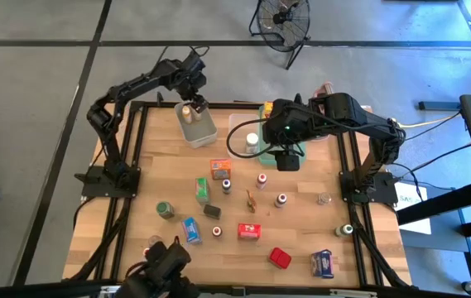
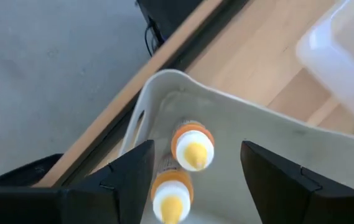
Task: Pick & Place Kitchen Items
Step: Put the green seasoning bottle into the white bin
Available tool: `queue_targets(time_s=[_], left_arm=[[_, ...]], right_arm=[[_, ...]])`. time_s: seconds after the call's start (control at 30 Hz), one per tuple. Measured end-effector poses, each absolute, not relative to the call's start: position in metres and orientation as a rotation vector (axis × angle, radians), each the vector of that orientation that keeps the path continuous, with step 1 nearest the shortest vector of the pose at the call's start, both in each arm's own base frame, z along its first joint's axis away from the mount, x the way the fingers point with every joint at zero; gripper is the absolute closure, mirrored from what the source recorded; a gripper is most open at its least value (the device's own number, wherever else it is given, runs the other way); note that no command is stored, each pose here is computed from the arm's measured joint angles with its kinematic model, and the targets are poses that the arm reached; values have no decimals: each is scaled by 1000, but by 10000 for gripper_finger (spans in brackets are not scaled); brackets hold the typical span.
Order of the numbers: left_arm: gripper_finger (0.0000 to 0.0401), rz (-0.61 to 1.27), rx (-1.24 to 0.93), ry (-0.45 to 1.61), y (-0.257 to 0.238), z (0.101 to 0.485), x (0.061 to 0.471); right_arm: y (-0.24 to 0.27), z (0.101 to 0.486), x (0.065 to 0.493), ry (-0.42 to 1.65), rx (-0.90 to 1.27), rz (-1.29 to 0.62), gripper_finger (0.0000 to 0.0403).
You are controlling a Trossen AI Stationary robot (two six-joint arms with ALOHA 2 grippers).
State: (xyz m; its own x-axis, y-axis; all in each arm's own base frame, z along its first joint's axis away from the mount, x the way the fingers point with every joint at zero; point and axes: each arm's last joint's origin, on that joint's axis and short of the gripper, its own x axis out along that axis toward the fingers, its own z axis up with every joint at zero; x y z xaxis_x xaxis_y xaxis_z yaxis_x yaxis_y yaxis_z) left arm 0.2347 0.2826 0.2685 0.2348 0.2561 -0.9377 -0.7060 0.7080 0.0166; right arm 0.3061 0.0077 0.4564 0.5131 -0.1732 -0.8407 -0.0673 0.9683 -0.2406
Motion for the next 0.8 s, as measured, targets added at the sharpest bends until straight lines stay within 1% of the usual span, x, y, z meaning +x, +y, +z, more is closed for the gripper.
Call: queue_targets(time_s=[0.2,0.47,0.63,0.8], left_arm=[[167,711,-400,1040,257,316,220],[166,650,-279,875,194,381,199],[167,568,-246,811,158,404,184],[166,542,-224,793,139,415,172]], right_arm=[[8,456,306,1032,-241,-73,82],[8,456,306,1029,-198,-96,82],[11,456,306,1025,-163,-111,82],[15,456,306,1022,-140,-115,82]])
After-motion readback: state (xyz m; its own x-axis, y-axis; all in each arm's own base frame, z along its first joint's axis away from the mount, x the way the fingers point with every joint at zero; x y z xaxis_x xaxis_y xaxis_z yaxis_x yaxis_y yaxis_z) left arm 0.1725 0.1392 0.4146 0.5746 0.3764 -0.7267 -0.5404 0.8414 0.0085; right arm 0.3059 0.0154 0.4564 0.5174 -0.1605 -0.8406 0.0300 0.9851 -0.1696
